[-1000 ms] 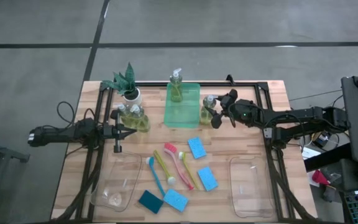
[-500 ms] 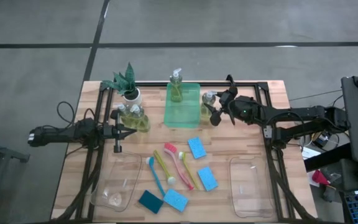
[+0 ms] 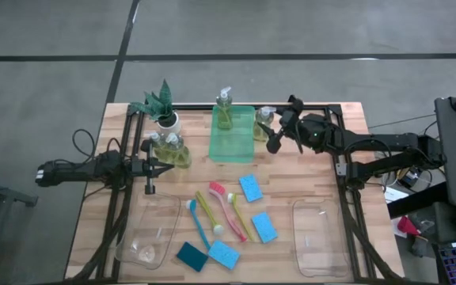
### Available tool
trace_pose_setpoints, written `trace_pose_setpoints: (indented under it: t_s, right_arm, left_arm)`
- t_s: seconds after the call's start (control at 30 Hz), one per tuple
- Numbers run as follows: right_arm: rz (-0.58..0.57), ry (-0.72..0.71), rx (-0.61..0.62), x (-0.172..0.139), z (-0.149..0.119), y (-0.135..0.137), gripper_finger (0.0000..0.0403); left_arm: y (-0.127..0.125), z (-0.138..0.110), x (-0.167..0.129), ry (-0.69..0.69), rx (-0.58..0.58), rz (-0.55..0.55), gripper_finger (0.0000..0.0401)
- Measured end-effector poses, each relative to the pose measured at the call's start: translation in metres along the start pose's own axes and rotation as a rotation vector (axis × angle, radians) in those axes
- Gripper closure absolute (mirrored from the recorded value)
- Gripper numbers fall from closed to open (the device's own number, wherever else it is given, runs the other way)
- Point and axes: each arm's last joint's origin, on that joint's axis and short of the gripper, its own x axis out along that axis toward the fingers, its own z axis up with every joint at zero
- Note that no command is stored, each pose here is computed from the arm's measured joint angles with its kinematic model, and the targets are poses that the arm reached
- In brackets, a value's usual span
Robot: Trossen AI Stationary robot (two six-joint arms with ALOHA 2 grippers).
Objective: Pick & Place Kitchen Sink Supplies
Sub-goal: Put the top right dishwashing liquid into the green bin
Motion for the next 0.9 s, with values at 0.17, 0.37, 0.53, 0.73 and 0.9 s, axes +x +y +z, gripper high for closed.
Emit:
trace_pose_setpoints:
  t_s: [0.17, 0.37, 0.53, 0.73, 0.9]
  right_arm:
    - [-0.012, -0.028, 0.026, 0.002, 0.003, -0.003, 0.0111]
    - [-0.014, -0.04, 0.064, 0.018, -0.004, 0.001, 0.0113]
    - [-0.039, -0.051, 0.053, 0.036, -0.006, 0.003, 0.0111]
    - [-0.061, -0.034, 0.045, 0.063, -0.003, 0.003, 0.0111]
    - [-0.073, -0.003, 0.021, 0.085, -0.005, 0.002, 0.0112]
  left_arm:
    - [0.0, 0.0, 0.0, 0.0, 0.0, 0.0, 0.0401]
    - [0.0, 0.0, 0.0, 0.0, 0.0, 0.001, 0.0401]
    - [0.0, 0.0, 0.0, 0.001, 0.0, 0.003, 0.0401]
    - [0.0, 0.0, 0.0, 0.001, 0.0, 0.003, 0.0401]
    - [0.0, 0.0, 0.0, 0.001, 0.0, 0.003, 0.0401]
